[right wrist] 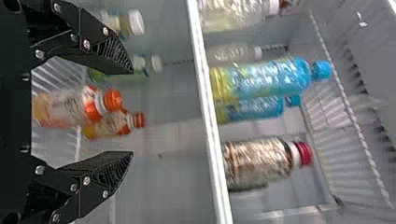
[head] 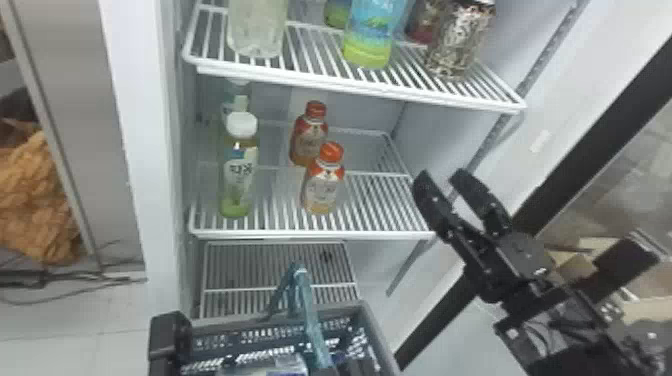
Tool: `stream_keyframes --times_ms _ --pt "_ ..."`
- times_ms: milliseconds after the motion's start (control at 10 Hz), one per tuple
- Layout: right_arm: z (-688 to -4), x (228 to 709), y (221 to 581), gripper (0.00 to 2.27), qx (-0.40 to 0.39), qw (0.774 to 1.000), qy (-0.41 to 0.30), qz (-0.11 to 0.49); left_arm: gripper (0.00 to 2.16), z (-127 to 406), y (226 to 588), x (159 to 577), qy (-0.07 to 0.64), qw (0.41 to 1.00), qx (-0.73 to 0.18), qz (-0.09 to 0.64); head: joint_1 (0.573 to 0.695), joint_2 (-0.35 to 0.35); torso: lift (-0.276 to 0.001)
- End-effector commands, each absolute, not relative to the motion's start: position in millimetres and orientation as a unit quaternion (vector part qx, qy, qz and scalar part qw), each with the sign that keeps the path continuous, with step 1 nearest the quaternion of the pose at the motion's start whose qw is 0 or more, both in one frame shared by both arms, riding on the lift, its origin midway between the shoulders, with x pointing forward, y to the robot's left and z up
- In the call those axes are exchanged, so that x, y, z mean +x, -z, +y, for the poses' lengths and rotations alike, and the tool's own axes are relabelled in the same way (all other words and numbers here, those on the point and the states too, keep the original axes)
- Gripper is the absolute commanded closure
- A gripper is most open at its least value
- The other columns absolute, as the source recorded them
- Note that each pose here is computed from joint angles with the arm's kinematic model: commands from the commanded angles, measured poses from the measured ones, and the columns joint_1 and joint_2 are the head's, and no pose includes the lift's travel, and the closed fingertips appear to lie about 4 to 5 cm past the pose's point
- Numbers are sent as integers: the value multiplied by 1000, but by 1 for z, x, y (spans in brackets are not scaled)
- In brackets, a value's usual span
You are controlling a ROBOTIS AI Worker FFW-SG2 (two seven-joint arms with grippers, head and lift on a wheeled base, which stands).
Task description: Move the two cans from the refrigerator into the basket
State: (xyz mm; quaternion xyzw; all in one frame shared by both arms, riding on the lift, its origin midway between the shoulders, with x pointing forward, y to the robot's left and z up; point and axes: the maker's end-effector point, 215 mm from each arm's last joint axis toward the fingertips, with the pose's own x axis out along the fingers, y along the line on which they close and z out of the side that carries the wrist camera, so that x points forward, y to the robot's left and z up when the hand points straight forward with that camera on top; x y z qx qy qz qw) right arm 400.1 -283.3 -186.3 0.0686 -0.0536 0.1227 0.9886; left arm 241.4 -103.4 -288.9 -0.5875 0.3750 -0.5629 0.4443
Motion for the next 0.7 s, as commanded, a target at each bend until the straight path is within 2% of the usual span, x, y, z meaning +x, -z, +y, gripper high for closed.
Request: stream_keyframes --times_ms 0,300,600 --pt "-307 398 182 499 60 992 -78 -84 1208 -104 290 240 563 445 -586 376 695 -350 -266" --pt "-344 399 212 516 53 996 -10 -76 1210 -105 293 239 561 447 -584 379 695 -350 -266" --pt "-350 406 240 524 61 996 19 -60 1210 -106 294 239 561 449 -582 381 695 -350 -266"
